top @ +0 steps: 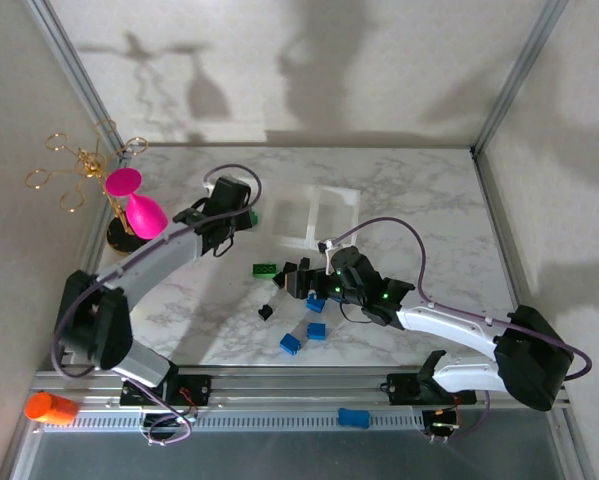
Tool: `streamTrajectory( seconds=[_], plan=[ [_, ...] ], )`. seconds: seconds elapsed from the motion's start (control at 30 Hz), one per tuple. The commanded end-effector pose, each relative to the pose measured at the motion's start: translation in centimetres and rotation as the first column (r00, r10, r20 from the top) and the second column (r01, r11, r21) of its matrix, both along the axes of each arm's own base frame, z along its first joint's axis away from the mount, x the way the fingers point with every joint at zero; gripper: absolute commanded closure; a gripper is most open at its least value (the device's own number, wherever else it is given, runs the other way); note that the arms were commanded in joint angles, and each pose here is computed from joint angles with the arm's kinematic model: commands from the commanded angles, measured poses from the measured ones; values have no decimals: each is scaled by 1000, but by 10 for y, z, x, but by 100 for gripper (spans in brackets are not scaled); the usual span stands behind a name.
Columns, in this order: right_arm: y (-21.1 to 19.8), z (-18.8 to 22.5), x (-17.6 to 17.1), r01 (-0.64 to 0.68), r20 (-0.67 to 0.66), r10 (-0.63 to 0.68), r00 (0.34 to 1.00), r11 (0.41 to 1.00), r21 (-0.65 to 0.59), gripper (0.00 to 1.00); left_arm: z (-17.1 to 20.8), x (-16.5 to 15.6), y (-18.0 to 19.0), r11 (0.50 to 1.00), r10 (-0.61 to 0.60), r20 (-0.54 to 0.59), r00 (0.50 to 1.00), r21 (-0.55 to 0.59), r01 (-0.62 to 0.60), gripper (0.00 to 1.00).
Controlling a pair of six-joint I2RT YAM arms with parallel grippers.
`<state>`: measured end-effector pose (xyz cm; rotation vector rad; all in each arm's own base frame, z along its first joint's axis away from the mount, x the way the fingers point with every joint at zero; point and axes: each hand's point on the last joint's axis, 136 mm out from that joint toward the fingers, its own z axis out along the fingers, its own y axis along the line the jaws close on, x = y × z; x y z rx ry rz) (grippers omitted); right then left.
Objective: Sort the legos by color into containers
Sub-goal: Place the lego in the container.
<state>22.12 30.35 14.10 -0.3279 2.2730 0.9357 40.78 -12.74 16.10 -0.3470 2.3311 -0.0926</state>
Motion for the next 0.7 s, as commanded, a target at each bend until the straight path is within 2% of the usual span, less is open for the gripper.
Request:
streamTrajectory(
  seconds=[0.0,0.37,0.67],
  plan=[
    [1,28,10,30,61,-35,998,997,73,1,-2,30,-5,1000,-24,12,1000,-4,25,66],
    [-3,27,13,43,67,-48,997,997,63,1,-54,94,-6,999,11,-51,999,51,-8,65],
    [-5,23,18,54,63,-57,996,997,53,1,-75,106,-10,998,10,-89,996,66,-4,57]
  ],
)
